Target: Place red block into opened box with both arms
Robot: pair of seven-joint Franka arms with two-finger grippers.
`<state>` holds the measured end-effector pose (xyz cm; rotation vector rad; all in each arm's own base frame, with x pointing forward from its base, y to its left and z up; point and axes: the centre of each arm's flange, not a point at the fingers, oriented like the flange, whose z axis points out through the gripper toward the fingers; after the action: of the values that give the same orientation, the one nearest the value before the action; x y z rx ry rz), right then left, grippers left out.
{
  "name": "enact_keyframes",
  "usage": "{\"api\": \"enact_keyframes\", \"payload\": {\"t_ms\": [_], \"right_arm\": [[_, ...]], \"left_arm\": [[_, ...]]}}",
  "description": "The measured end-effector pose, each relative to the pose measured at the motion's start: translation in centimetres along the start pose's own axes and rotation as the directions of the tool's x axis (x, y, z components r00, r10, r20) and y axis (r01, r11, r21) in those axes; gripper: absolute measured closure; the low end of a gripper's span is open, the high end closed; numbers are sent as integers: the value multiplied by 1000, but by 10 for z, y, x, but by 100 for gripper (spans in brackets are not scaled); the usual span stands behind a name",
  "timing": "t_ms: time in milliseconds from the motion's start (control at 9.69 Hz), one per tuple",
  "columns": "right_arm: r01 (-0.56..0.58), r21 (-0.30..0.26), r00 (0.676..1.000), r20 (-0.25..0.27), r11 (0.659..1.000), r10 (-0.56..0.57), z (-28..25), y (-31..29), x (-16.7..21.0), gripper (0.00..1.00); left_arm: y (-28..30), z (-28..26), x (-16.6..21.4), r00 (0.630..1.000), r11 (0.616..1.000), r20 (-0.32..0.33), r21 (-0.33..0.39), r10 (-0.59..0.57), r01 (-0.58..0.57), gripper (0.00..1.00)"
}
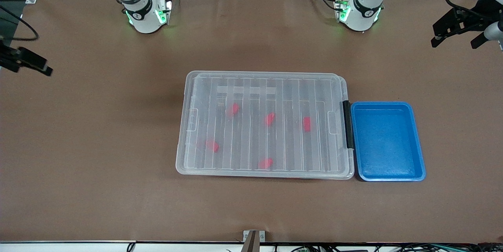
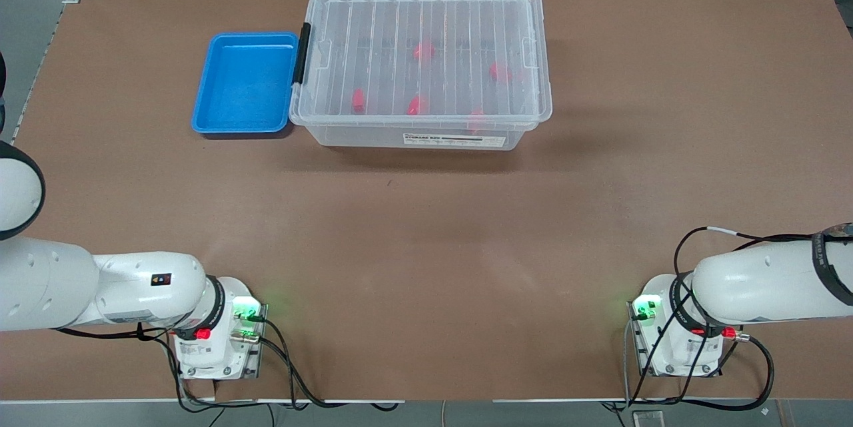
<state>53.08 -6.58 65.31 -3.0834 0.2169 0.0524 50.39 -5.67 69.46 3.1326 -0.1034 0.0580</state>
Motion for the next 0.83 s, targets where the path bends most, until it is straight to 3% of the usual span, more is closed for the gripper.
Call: {"api": "enact_keyframes", "payload": {"t_ms": [825], "right_arm": [[12,-12,1000,7,1000,-12,-1,10,-5,0]], "left_arm": [[0,-3,0,1000,1000,-7,0,0,0,0]]}}
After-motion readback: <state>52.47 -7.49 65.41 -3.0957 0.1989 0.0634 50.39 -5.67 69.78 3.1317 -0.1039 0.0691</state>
